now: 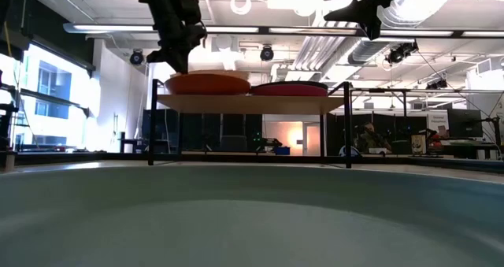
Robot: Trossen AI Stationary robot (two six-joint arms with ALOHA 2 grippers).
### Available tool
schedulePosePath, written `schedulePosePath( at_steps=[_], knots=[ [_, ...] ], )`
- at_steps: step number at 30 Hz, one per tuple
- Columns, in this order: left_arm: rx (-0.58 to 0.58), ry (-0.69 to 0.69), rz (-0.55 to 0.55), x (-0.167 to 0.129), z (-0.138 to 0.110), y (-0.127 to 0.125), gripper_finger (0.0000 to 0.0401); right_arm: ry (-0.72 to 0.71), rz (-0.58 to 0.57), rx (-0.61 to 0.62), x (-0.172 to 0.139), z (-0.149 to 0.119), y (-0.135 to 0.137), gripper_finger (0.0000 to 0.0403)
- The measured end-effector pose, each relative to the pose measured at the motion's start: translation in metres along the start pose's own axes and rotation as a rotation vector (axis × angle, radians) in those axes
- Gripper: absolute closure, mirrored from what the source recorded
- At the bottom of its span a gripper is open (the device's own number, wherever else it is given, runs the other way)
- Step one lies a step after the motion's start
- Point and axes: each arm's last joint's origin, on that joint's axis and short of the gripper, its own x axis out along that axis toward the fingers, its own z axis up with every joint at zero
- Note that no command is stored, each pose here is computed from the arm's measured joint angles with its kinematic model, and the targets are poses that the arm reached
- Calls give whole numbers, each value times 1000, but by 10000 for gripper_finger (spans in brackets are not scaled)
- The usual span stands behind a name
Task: Place and stack plates onto a shelf
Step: Stack the light orange plate on top of the orange plate on the shelf, then stack the light pink plate on top of the black plate on the shelf
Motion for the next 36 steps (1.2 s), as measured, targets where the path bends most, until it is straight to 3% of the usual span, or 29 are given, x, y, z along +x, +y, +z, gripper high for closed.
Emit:
schedulePosePath(
  at_steps=[8,21,27,30,36],
  knots=[
    [1,-2,0,0,0,0,357,0,0,0,0,0,0,245],
    [30,-37,12,-4,1,3,262,0,0,3,0,0,0,245],
    [19,-214,-24,-36,1,5,247,0,1,19,0,0,0,245],
    [45,-355,-112,-54,-6,-3,247,-3,2,22,0,0,0,245],
    [105,-640,-282,-62,-52,-31,247,-36,20,19,0,4,2,245]
  ],
)
